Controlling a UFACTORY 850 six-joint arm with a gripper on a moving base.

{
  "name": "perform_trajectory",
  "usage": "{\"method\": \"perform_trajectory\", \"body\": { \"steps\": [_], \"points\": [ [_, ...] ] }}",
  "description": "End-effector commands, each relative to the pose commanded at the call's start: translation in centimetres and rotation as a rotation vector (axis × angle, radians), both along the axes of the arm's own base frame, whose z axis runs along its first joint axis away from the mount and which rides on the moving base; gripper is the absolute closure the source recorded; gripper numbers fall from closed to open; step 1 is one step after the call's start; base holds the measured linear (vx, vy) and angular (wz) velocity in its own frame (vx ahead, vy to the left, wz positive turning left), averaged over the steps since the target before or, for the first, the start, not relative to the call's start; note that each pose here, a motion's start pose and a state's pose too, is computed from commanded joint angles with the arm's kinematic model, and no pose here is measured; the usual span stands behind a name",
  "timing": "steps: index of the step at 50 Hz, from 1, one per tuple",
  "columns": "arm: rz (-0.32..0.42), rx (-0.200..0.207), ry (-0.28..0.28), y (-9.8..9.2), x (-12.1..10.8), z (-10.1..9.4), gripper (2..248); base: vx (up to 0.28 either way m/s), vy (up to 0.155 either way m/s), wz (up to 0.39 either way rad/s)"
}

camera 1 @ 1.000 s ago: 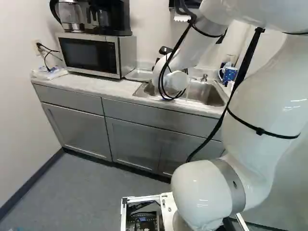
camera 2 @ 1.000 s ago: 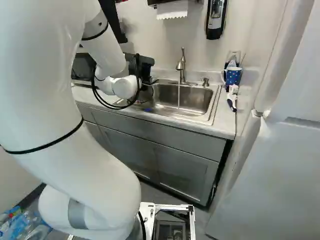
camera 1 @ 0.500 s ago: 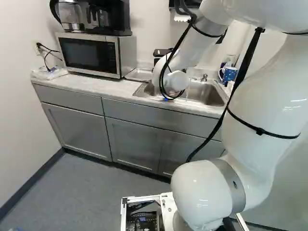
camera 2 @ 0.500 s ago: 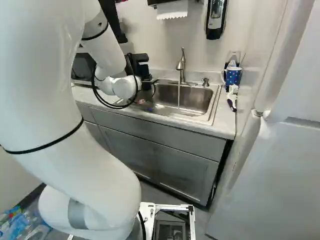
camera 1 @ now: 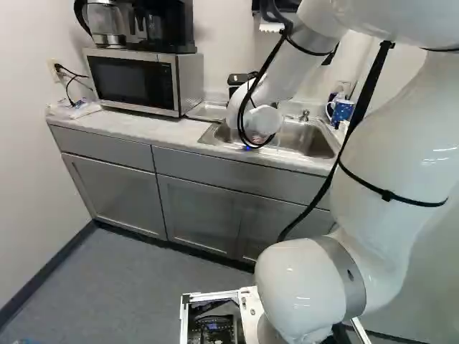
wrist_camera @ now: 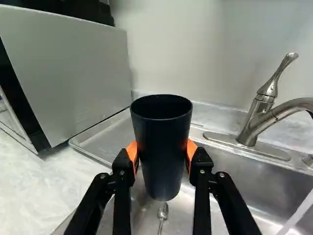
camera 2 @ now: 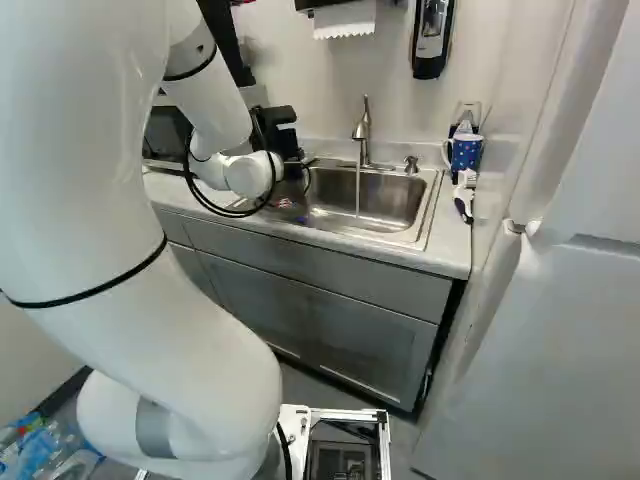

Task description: Rinse the cup and place it in the tray

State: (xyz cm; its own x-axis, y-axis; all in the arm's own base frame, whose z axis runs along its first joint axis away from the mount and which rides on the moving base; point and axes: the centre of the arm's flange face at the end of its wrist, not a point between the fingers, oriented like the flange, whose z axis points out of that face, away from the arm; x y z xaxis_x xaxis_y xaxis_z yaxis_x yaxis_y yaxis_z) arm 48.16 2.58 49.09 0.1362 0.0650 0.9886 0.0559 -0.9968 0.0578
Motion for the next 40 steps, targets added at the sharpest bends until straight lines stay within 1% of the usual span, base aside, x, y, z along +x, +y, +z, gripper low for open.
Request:
{"method": "perform_trajectory", "body": {
  "steps": [21, 24, 27, 40],
  "points": [
    [0.000, 0.000, 0.000, 0.00, 0.00, 0.00, 134, 0.000, 0.000, 0.000],
    [-0.002, 0.011, 0.001, 0.00, 0.00, 0.00, 134, 0.000, 0.000, 0.000],
    [-0.004, 0.032, 0.002, 0.00, 0.00, 0.00, 134, 0.000, 0.000, 0.000],
    [-0.004, 0.032, 0.002, 0.00, 0.00, 0.00, 134, 0.000, 0.000, 0.000]
  ]
}}
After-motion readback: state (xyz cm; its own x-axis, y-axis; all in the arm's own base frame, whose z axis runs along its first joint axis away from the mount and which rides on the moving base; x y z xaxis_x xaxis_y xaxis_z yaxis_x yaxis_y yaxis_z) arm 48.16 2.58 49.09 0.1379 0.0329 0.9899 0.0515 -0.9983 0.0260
